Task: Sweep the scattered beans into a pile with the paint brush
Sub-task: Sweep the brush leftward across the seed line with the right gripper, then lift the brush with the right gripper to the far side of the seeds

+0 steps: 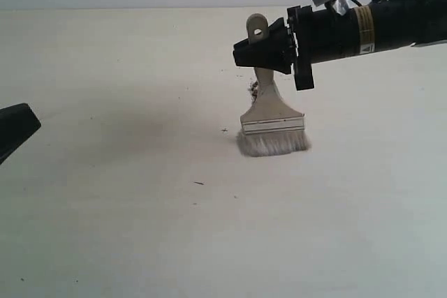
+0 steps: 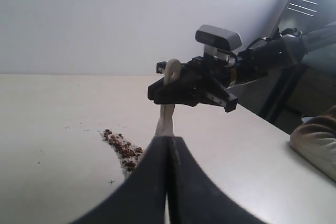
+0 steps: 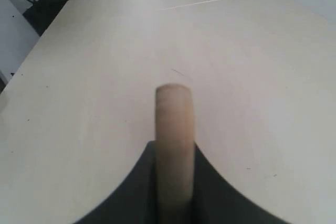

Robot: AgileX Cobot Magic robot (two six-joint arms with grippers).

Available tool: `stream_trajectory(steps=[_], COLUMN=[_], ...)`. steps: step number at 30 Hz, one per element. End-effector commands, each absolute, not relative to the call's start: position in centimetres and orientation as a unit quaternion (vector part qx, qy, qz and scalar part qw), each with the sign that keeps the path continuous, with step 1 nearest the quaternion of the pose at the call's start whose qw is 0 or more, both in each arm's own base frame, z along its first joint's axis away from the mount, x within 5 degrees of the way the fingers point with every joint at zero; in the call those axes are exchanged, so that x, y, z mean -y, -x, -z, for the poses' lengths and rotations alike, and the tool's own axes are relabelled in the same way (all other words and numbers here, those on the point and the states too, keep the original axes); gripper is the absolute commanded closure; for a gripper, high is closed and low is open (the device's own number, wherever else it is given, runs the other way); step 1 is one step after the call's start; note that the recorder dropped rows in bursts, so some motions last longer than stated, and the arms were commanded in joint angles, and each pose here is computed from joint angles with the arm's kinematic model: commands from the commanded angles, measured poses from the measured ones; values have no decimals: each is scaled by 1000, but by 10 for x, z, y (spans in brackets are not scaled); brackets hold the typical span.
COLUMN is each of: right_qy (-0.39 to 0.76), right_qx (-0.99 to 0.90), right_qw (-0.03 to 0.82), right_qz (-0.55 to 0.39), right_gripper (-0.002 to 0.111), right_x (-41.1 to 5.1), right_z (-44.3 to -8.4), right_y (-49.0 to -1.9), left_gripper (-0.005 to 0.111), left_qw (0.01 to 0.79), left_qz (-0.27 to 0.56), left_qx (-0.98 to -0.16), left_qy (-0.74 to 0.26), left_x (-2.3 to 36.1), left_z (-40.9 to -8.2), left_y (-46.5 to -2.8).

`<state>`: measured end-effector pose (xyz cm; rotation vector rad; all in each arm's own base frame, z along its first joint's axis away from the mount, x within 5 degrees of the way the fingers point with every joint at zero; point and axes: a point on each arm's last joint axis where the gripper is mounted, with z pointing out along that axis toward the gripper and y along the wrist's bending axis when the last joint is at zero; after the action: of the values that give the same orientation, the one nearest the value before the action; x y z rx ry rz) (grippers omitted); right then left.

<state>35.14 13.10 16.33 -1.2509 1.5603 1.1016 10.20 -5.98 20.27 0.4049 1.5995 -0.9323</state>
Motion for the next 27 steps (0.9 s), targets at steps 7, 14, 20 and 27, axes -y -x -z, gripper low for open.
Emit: stream_trajectory(steps=[7,14,20,27], right_qy=[496,486,493,500], right_qx=[-621,-594,-530,-553], right_qw=[427,485,592,572], right_qz=[-431,-418,-353,-342], right_gripper=[108,108,108,108], right_x=[-131,-130,-126,-103], right_z=[-206,-243,-246,-224], right_y=[-344,-339,-360,-445], left_gripper=[107,107,107,107], left_qw=[585,585,585,585], left_qz=[404,404,404,404], left_qx=[-683,-683,-683,-683], left_qy=[-170,-170,-170,-170], left_x=[60,60,60,60], left_z=[-203,-203,-203,-203], left_y=[-101,-101,-101,-101])
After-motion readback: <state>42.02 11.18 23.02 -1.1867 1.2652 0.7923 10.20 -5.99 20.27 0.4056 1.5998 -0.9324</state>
